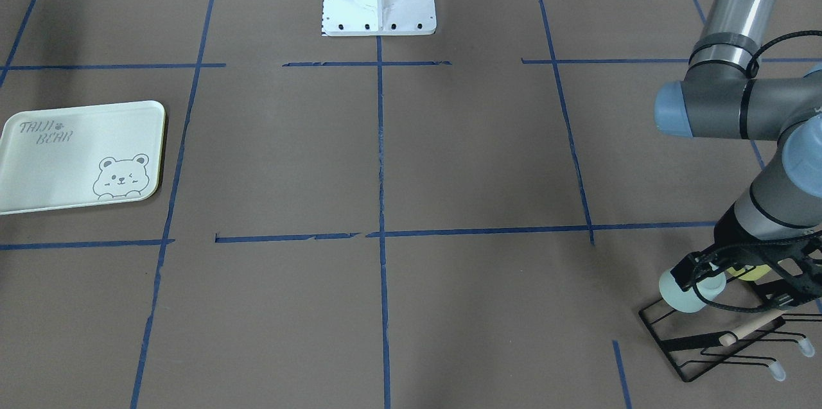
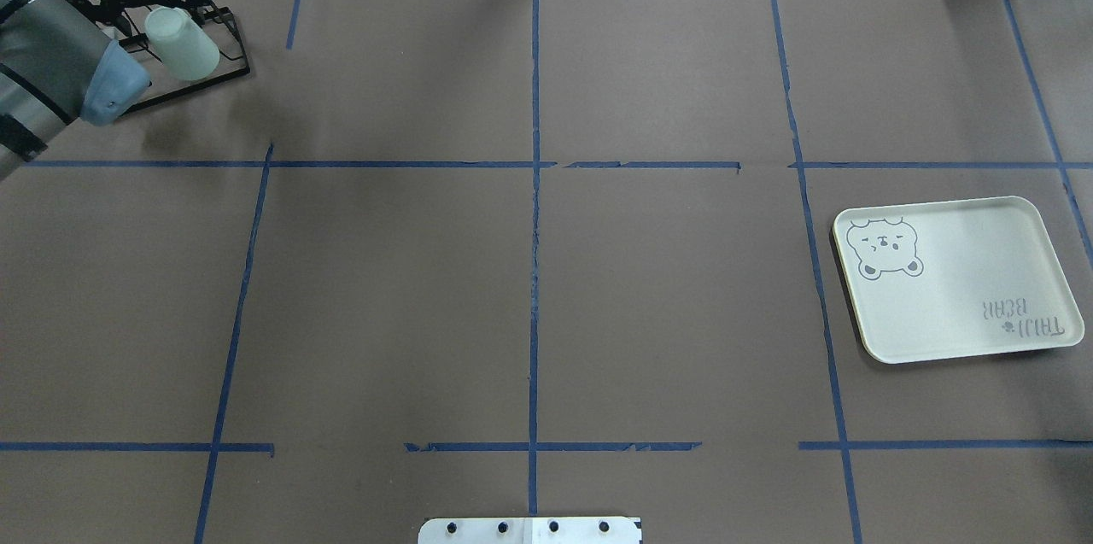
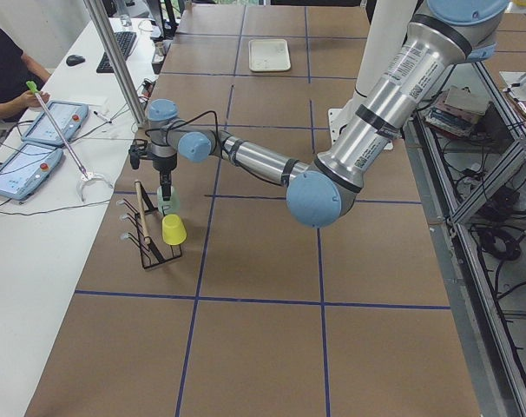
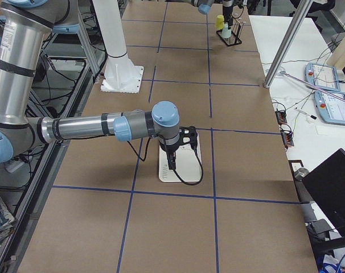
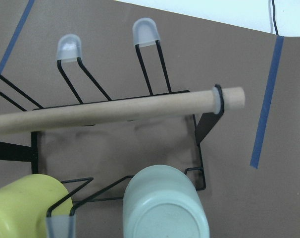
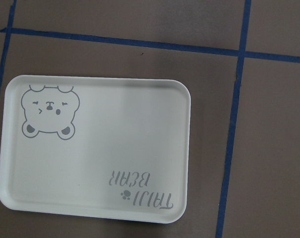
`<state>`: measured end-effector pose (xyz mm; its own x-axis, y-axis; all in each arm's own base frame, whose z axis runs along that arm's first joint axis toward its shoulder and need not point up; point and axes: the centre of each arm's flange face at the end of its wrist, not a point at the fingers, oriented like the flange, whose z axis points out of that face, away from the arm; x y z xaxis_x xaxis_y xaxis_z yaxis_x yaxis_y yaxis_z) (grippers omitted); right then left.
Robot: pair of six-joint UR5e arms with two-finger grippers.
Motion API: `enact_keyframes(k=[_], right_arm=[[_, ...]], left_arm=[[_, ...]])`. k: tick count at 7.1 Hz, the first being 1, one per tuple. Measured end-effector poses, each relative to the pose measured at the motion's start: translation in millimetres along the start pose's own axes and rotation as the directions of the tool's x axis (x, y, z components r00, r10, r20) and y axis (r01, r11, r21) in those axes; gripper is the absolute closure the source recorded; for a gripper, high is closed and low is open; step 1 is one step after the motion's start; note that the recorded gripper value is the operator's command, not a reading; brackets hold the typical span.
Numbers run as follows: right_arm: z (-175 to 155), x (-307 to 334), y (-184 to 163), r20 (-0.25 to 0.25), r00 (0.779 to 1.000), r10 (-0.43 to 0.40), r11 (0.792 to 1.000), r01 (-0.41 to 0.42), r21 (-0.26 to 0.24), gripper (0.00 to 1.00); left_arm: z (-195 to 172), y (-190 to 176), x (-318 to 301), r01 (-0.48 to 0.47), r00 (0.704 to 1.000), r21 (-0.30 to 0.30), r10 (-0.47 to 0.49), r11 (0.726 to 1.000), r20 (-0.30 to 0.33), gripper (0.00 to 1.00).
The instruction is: Left arm grabs green cup and hands to right arm on tray
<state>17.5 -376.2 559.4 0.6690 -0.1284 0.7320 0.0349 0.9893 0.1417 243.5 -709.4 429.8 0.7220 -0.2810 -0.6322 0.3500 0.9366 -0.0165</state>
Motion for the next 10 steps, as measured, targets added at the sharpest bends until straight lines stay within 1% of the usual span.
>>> enact_keyframes(k=[1, 2, 3, 5, 6, 7, 8, 10], right_arm=[[0, 0, 0, 0.000, 1.000, -0.001, 1.000, 0.001, -0.001, 0.00], [0, 0, 0, 0.000, 1.000, -0.002, 1.000, 0.002, -0.001, 0.00], [1, -1, 0, 0.000, 1.000, -0.002, 1.000, 0.002, -0.002, 0.00], [1, -1, 0, 0.001, 1.000, -0.003, 1.000, 0.003, -0.003, 0.00], [1, -2, 0, 0.005, 1.000, -0.003, 1.000, 0.003, -0.004, 0.00], [2, -3, 0, 0.013, 1.000, -0.003, 1.000, 0.004, -0.006, 0.00], [2, -4, 0, 0.023, 1.000, -0.004, 1.000, 0.004, -0.008, 0.00], [2, -5, 0, 0.038, 0.999, -0.004, 1.000, 0.004, -0.010, 0.00]], left_arm=[[8, 2, 1, -0.006, 1.000, 0.000, 0.006, 1.000, 0.004, 0.00], [14, 3, 1, -0.010, 1.000, 0.005, 0.010, 1.000, 0.014, 0.03], [18, 4, 1, -0.014, 1.000, 0.009, 0.014, 1.000, 0.022, 0.16], [20, 5, 2, -0.016, 0.999, 0.012, 0.015, 1.000, 0.028, 0.75], [19, 5, 2, -0.017, 1.000, 0.013, 0.016, 1.000, 0.027, 0.87], [15, 5, 4, -0.020, 1.000, 0.017, 0.020, 1.000, 0.020, 0.91], [5, 5, 8, -0.025, 1.000, 0.025, 0.025, 0.999, 0.006, 0.91], [-34, 0, 7, -0.021, 0.999, 0.047, 0.023, 0.999, -0.040, 0.91]])
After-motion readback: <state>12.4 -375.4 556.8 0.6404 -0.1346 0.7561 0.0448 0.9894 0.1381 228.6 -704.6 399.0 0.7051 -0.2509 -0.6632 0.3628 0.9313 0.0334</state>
